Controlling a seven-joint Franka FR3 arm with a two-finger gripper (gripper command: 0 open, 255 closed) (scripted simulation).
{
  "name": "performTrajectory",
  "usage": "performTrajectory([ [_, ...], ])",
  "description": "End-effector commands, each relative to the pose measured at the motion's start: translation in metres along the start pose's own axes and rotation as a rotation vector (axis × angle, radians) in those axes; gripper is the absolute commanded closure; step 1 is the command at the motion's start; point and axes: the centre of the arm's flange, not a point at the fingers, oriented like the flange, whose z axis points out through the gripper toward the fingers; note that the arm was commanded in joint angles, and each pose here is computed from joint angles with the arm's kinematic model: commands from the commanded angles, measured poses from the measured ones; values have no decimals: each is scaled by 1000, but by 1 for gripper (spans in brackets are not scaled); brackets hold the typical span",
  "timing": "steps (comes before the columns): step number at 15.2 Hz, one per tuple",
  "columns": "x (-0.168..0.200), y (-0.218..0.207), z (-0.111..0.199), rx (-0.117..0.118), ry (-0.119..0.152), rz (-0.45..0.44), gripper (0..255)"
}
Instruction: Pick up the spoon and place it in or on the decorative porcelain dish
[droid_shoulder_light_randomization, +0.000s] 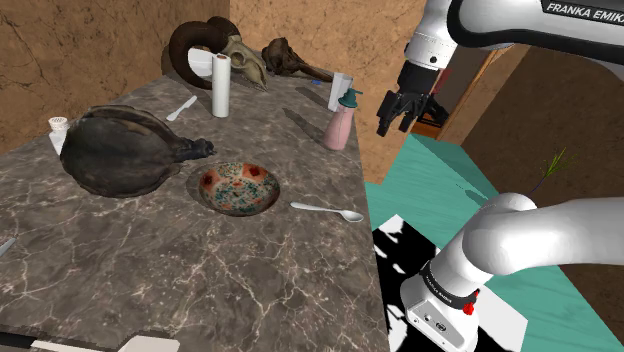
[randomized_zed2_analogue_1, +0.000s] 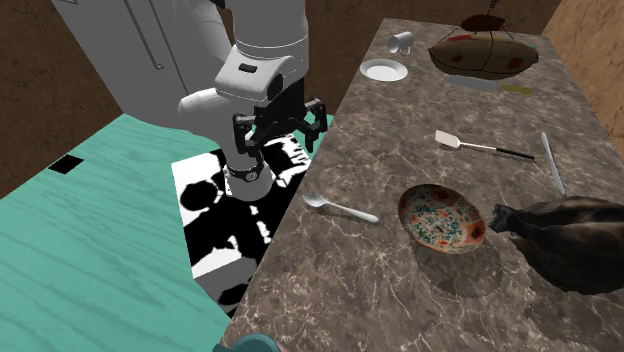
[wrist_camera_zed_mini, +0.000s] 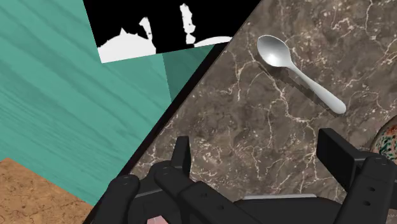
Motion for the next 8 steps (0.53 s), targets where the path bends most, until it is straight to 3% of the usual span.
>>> performTrajectory([
  [1,0,0,0,0,0,0,0],
  [8,-1,-36,79,70,86,-259,0],
])
